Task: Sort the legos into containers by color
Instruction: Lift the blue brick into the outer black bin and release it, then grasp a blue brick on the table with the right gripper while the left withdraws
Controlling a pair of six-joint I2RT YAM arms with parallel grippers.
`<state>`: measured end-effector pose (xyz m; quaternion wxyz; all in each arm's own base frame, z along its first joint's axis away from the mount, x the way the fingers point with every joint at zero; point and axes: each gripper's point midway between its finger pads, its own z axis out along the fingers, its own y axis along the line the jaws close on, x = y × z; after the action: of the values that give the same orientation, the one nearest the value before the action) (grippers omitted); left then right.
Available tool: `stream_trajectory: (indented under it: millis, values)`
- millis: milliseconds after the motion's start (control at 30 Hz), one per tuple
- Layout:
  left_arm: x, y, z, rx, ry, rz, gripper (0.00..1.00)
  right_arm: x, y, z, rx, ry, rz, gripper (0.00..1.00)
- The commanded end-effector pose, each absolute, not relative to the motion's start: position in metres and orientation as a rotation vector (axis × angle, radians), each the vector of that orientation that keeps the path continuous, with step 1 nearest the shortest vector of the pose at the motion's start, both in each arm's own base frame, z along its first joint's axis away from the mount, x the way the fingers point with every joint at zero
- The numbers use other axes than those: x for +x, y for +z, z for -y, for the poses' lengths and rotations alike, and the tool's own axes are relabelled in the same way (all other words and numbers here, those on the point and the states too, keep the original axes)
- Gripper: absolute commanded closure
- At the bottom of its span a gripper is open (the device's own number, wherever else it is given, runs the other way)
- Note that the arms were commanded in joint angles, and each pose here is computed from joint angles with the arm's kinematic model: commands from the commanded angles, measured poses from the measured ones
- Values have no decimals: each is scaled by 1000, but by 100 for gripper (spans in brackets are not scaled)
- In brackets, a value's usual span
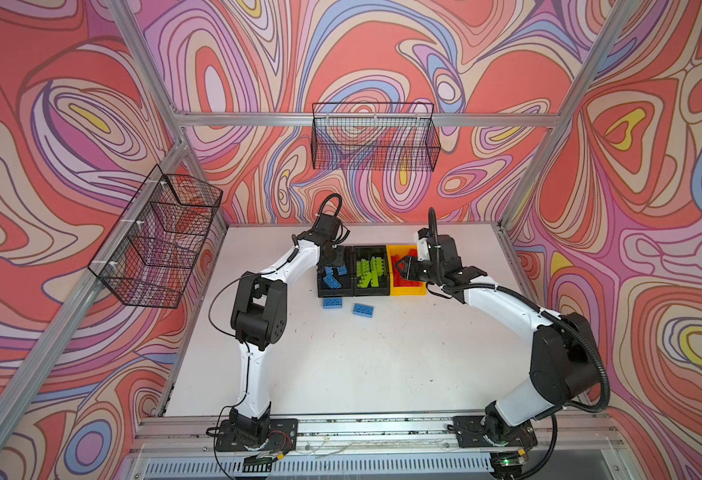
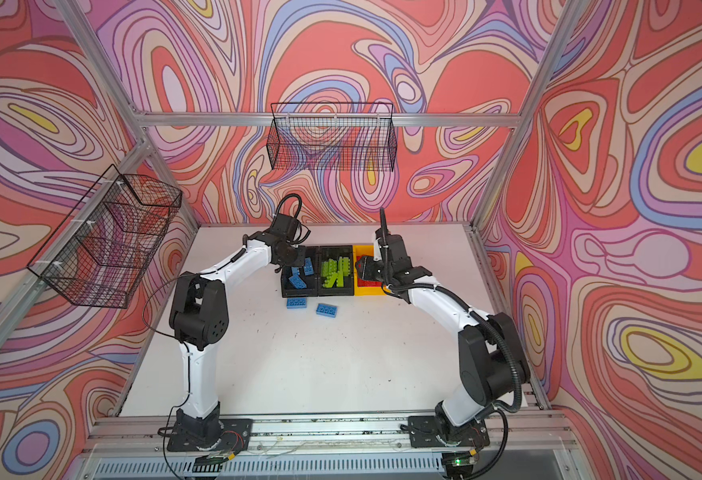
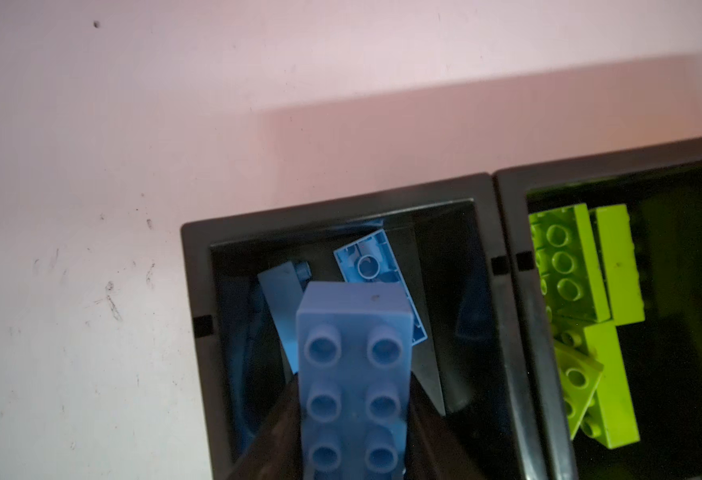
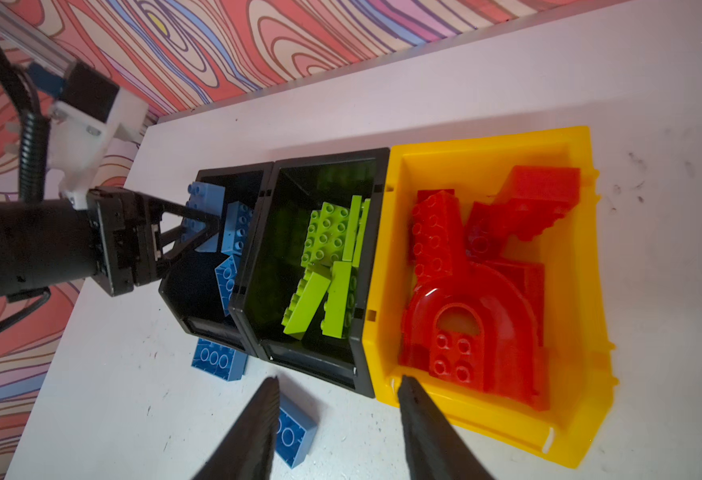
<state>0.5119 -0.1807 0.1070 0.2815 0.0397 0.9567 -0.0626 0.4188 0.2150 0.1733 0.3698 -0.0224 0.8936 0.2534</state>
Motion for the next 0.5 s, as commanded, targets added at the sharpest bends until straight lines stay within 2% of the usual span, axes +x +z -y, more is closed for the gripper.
stream_trajectory:
  millis: [0,33,133,267,467]
  values:
    - [524,117,182,35,-179,-2513,45,413,155,-233,-128,598,-2351,47]
    - [524,117,183,34,-186,-2509,40,410,153,-236,-152,594,-2364,46]
    - [524,122,184,37,-203,-2495,36,405,150,-241,-194,589,-2386,45]
    - [519,142,187,57,-243,-2456,36,393,146,-257,-331,575,-2415,44]
    - [495,199,168,127,-239,-2357,37,357,110,-289,-761,389,-2487,44]
